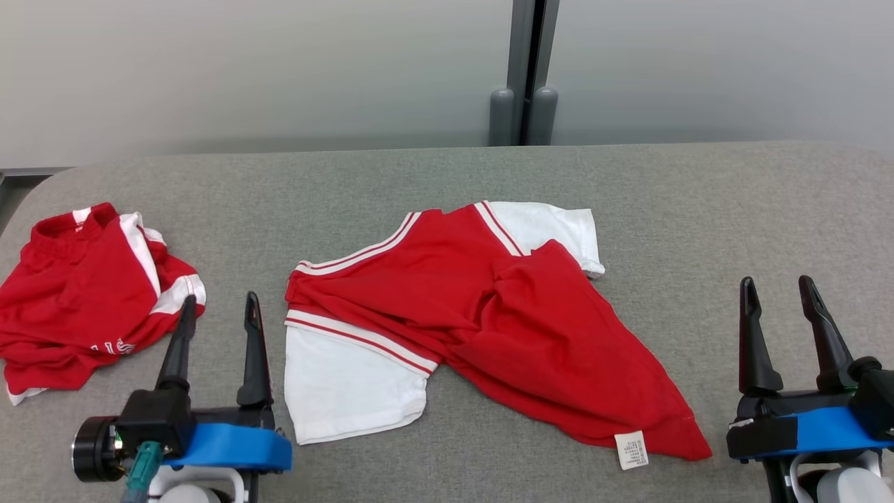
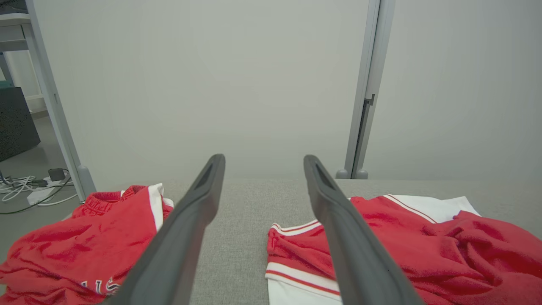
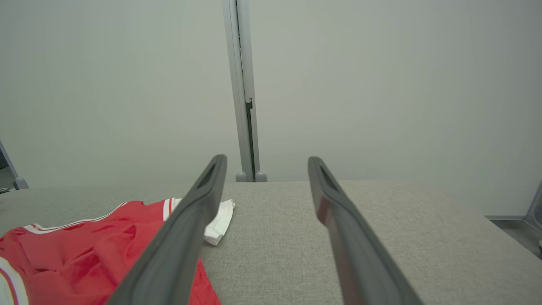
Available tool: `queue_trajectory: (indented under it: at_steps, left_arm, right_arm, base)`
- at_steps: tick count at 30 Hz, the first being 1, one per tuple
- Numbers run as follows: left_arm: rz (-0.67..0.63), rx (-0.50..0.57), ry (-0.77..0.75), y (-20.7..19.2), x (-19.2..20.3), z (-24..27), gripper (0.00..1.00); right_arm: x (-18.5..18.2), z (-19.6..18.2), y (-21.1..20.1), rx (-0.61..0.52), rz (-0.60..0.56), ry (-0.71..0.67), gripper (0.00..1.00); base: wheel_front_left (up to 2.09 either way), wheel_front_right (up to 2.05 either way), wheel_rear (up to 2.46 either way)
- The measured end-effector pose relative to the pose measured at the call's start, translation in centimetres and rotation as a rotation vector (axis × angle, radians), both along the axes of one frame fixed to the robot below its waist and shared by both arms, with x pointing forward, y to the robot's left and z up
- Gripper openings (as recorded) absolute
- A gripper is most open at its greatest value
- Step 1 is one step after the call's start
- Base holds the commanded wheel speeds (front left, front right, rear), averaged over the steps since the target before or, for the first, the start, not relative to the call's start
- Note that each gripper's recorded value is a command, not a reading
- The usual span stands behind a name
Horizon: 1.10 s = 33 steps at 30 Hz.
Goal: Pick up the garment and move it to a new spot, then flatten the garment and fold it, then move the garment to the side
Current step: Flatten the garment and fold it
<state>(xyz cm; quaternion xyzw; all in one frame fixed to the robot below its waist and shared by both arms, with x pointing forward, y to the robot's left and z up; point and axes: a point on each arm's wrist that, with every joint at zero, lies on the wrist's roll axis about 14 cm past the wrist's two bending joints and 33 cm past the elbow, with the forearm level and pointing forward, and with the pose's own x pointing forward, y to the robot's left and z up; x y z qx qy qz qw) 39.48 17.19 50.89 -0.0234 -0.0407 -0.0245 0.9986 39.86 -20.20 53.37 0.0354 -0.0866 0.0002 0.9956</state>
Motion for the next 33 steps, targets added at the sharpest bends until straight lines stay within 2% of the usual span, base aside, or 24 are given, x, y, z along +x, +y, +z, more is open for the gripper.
queue_trajectory:
  at_steps: [8,12,19,23,33]
  left_arm:
    - [0.016,0.0,0.017,0.4,-1.1,-0.7,1.0]
    - [0.02,0.005,0.017,0.6,-0.7,-0.8,1.0]
    - [0.021,-0.006,0.019,0.6,-0.1,-0.9,1.0]
    - [0.043,-0.016,0.031,1.1,0.0,-1.2,1.0]
    - [0.101,-0.016,0.072,2.9,-0.1,-2.6,1.0]
  right_arm:
    - [0.2,-1.3,1.3,-0.001,0.038,0.043,1.0]
    - [2.7,0.8,4.0,-0.066,0.137,0.009,1.0]
    - [7.2,0.4,8.1,-0.204,0.308,0.15,1.0]
    - [8.7,-2.0,10.0,-0.271,0.387,0.26,1.0]
    - [8.2,-13.0,10.8,-0.364,0.489,0.648,1.0]
  base:
    - [0.0,0.0,0.0]
    - [0.0,0.0,0.0]
    - [0.0,0.0,0.0]
    - [0.0,0.0,0.0]
    - [0.0,0.0,0.0]
